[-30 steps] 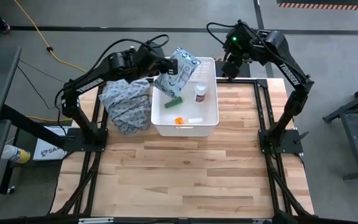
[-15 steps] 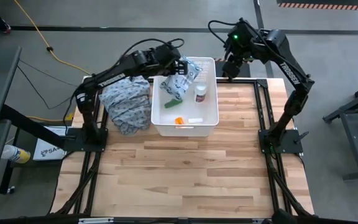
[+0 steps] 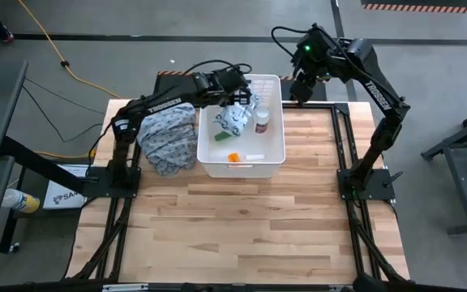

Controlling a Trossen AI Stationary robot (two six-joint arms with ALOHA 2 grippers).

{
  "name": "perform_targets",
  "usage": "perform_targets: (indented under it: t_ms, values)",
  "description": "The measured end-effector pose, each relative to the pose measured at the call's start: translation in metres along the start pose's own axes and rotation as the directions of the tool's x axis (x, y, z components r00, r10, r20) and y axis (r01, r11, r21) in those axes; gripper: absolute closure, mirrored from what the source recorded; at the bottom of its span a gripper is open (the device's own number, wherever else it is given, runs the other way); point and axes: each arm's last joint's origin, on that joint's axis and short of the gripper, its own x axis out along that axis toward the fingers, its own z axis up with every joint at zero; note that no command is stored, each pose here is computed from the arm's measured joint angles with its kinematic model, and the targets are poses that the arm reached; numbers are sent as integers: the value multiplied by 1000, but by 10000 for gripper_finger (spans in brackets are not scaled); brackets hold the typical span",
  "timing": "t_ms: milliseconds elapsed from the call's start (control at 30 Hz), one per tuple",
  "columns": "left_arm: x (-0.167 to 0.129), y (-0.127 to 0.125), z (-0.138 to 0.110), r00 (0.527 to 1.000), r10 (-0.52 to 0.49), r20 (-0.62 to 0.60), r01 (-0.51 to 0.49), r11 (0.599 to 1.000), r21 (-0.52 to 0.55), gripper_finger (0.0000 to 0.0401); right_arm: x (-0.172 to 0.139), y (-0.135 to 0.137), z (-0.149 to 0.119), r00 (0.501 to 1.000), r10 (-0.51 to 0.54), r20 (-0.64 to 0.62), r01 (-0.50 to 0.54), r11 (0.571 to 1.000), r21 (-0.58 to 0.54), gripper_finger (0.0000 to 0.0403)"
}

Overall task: Pick & place medical supplies in basket/bin
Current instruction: Put the mailer bag into the white bin

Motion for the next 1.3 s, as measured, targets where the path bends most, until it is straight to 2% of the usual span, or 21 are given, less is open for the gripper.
perform_targets:
  t_ms: [167, 467, 733, 933, 1300]
  values:
    - [17, 0, -5, 998, 57, -22, -57, 998, 7, 379, 0, 1, 0, 999, 44, 7, -44, 999, -1, 256]
    - [44, 0, -10, 993, 104, -55, -103, 995, 19, 379, 0, 2, 0, 998, 55, 9, -55, 998, -1, 249]
    - [49, 6, -3, 992, 114, -55, -114, 993, 12, 379, 0, 4, 1, 993, 120, 19, -120, 993, -3, 253]
    - [51, 8, -1, 991, 118, -55, -118, 993, 8, 379, 0, 4, 1, 993, 119, 19, -119, 993, -3, 249]
    - [62, 7, -7, 987, 141, -70, -137, 988, 65, 379, 0, 4, 1, 993, 119, 22, -119, 993, -3, 248]
